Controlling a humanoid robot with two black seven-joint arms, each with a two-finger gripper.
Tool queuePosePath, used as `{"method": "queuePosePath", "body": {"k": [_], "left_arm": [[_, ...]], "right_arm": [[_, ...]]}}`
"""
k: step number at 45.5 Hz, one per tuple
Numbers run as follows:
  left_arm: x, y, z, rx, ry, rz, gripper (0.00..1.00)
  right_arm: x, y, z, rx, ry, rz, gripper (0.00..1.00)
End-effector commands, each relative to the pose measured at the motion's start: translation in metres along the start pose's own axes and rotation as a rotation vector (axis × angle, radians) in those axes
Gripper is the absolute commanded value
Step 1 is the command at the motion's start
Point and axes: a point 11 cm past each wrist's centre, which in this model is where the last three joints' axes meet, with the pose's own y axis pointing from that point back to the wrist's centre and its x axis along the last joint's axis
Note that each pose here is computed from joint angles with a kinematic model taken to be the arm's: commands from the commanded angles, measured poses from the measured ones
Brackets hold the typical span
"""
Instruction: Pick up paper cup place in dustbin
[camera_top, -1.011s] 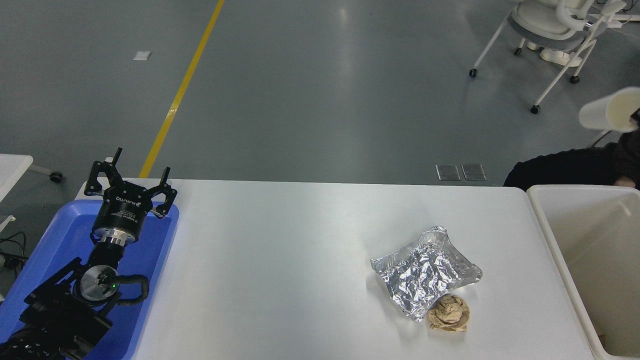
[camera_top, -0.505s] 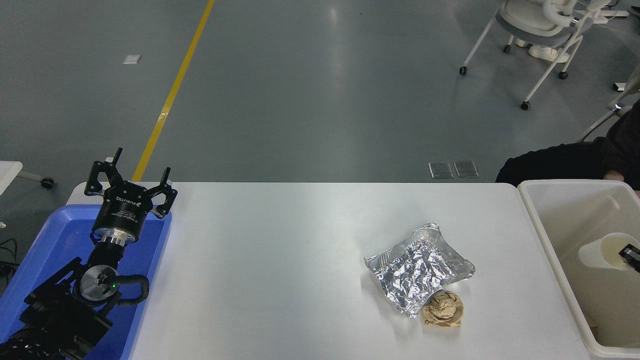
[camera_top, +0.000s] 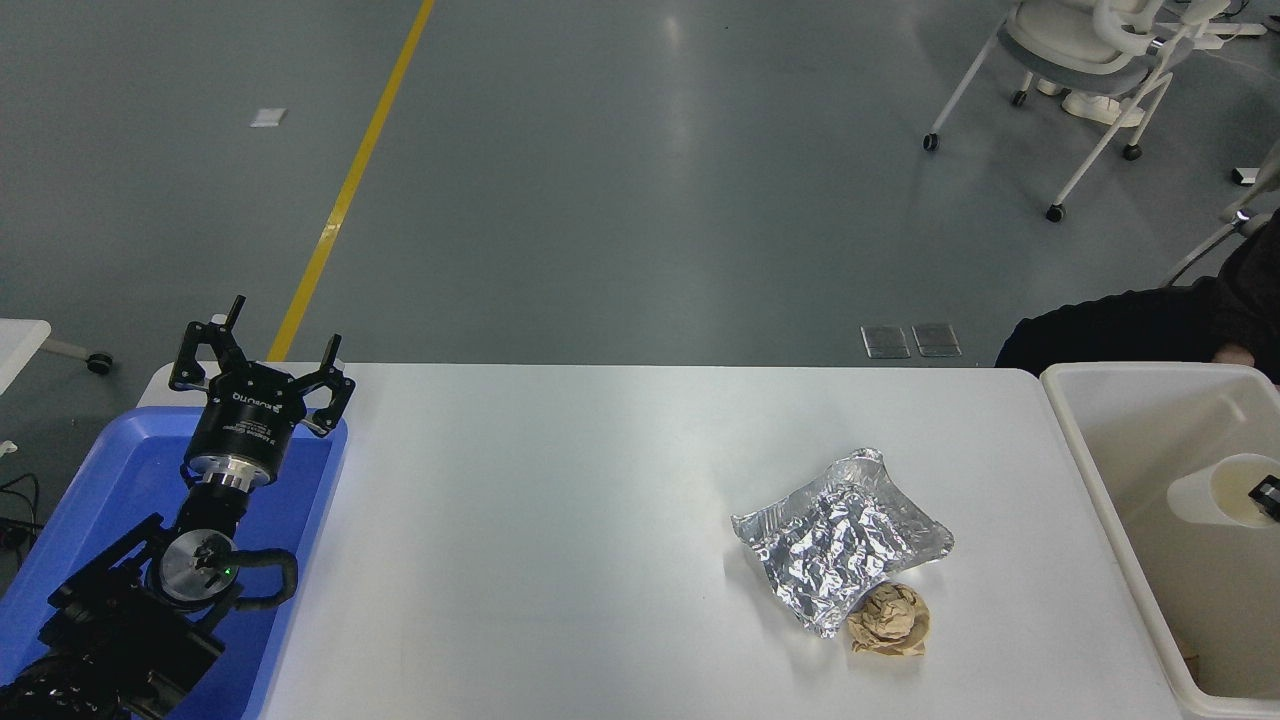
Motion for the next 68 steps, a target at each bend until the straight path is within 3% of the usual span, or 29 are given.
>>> {"method": "queuePosePath", "body": {"k": [1,6,7,8,9,28,35,47,60,68], "left_arm": [[0.0,0.0,0.0,0.001,-0.001,0.0,1.0],[0.0,0.0,-0.001,0.001,0.001,0.0,1.0],[0.0,0.0,0.0,0.0,0.001,0.0,1.0],[0.0,0.0,0.0,0.0,0.001,0.0,1.0],[0.0,0.0,0.0,-0.001,0.0,0.0,1.0],[-0.001,-0.001,0.0,0.001,-0.001,-0.002,1.0],[-0.001,0.0,0.0,0.003,-0.002,-0.002,1.0],[-0.001,0.0,0.0,0.004,-0.001,-0.003,1.0],[-0.001,0.0,0.0,0.004,-0.002,-0.003,1.0],[0.0,0.0,0.0,0.002,-0.002,0.001,1.0]], "right_arm": [[0.003,0.0,0.0,-0.007,0.011,0.003,0.0],[0.004,0.001,0.0,-0.007,0.013,0.007,0.0],[0.005,0.001,0.0,-0.008,0.013,0.008,0.27],[0.006,0.001,0.001,-0.007,0.014,0.012,0.75],[0.007,0.001,-0.001,-0.005,0.009,0.013,1.0],[0.015,0.002,-0.031,0.048,0.056,-0.043,1.0],[0.042,0.026,-0.045,0.076,0.161,-0.097,1.0],[0.053,0.089,-0.106,0.128,0.378,-0.342,1.0],[0.024,0.198,-0.235,0.303,0.48,-0.713,1.0],[0.015,0.259,-0.299,0.364,0.503,-0.791,1.0]]}}
